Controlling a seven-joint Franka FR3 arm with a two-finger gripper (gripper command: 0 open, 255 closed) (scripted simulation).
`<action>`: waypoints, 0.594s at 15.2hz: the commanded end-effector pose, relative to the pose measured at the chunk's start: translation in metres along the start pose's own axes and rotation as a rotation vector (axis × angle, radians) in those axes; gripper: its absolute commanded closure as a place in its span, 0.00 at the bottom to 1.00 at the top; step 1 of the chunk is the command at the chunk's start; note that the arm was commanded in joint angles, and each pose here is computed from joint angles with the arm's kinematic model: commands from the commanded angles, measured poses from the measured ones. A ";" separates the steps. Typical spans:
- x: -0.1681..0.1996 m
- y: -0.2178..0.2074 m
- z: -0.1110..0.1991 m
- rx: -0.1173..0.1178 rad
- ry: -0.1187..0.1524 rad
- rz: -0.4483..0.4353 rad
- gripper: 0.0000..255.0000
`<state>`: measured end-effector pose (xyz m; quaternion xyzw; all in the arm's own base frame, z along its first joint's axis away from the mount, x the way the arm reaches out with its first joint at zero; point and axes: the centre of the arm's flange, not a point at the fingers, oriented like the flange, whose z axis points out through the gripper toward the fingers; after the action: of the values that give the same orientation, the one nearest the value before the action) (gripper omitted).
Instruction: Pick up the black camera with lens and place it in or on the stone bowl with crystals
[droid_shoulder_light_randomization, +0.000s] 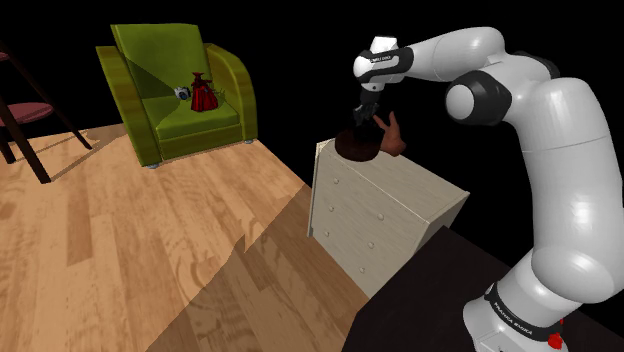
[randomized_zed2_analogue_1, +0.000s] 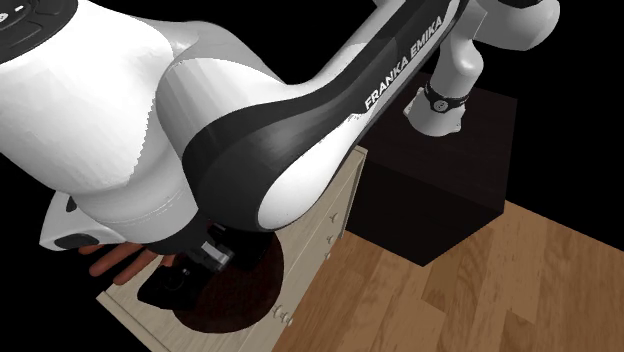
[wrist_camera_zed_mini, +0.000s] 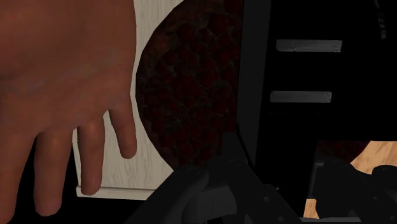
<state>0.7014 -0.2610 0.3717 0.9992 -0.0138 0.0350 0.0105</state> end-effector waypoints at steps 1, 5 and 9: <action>0.000 0.001 0.000 -0.001 0.000 0.000 0.00; 0.000 0.001 0.000 -0.001 0.000 0.000 0.00; 0.000 0.000 -0.040 -0.001 0.000 0.001 0.00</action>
<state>0.6995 -0.2609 0.3994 0.9992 -0.0141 0.0357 0.0112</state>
